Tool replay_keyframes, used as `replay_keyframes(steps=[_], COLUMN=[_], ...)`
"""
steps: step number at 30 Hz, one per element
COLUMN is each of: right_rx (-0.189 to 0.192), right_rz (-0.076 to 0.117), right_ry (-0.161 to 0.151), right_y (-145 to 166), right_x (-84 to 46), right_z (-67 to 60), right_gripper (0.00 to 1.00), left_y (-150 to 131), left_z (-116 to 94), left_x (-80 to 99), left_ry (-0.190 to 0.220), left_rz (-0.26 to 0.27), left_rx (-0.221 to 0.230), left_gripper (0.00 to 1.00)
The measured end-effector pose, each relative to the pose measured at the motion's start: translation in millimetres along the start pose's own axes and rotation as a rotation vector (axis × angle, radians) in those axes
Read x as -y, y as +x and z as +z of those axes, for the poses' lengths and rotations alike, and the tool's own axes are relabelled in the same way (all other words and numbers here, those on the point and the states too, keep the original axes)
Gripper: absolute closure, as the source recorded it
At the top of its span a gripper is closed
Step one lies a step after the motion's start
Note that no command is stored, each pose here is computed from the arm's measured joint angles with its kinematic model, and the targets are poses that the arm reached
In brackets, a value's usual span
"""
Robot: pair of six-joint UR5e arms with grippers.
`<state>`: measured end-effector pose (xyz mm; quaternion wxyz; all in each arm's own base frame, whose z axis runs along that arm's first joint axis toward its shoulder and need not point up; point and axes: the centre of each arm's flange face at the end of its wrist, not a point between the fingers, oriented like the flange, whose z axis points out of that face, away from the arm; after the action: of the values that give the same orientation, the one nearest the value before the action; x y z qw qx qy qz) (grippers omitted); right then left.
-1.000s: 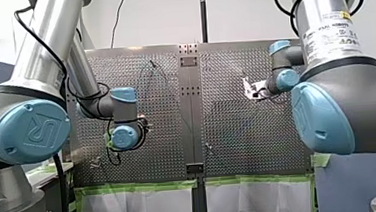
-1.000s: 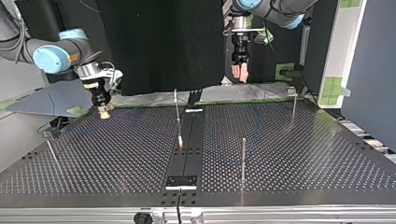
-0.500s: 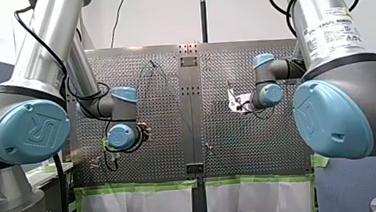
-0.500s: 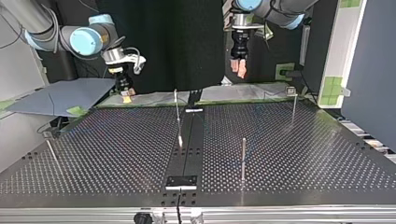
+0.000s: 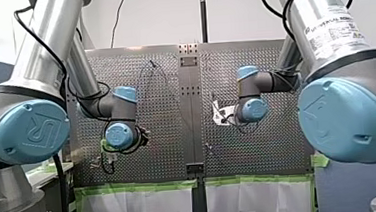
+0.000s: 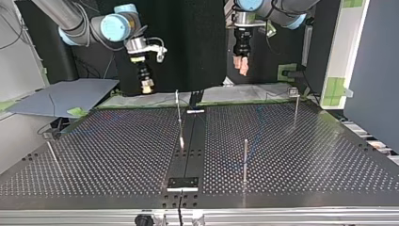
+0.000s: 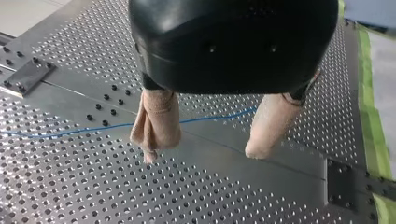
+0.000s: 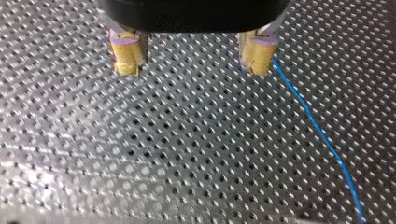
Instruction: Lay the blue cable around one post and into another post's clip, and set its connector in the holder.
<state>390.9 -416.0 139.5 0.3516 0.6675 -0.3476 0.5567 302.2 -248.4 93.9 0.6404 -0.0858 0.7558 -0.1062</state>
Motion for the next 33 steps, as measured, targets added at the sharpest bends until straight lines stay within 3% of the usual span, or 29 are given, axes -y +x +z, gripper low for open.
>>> replay_keyframes(steps=[5, 20, 26, 33], right_rx=[0.028, 0.024, 0.031, 0.029], right_rz=[0.001, -0.014, 0.008, 0.043], right_ry=[0.002, 0.011, 0.057, 0.069], right_y=[-17.6, -19.1, -19.8, -21.1], right_x=[25.1, 92.8, 120.0, 143.6], right_z=[-5.2, -31.9, -45.9, -61.1], right_gripper=[0.01, 0.01, 0.01, 0.01], left_y=[-0.4, -0.5, 0.2, 1.9], left_z=[-0.7, -1.1, -2.2, -5.0], left_x=[-1.6, -1.2, -1.7, -2.9], left_ry=[-0.020, -0.023, -0.025, -0.028], left_rz=[0.042, 0.061, 0.066, 0.065], left_rx=[0.005, 0.008, 0.004, -0.006], left_gripper=[0.02, 0.02, 0.02, 0.02])
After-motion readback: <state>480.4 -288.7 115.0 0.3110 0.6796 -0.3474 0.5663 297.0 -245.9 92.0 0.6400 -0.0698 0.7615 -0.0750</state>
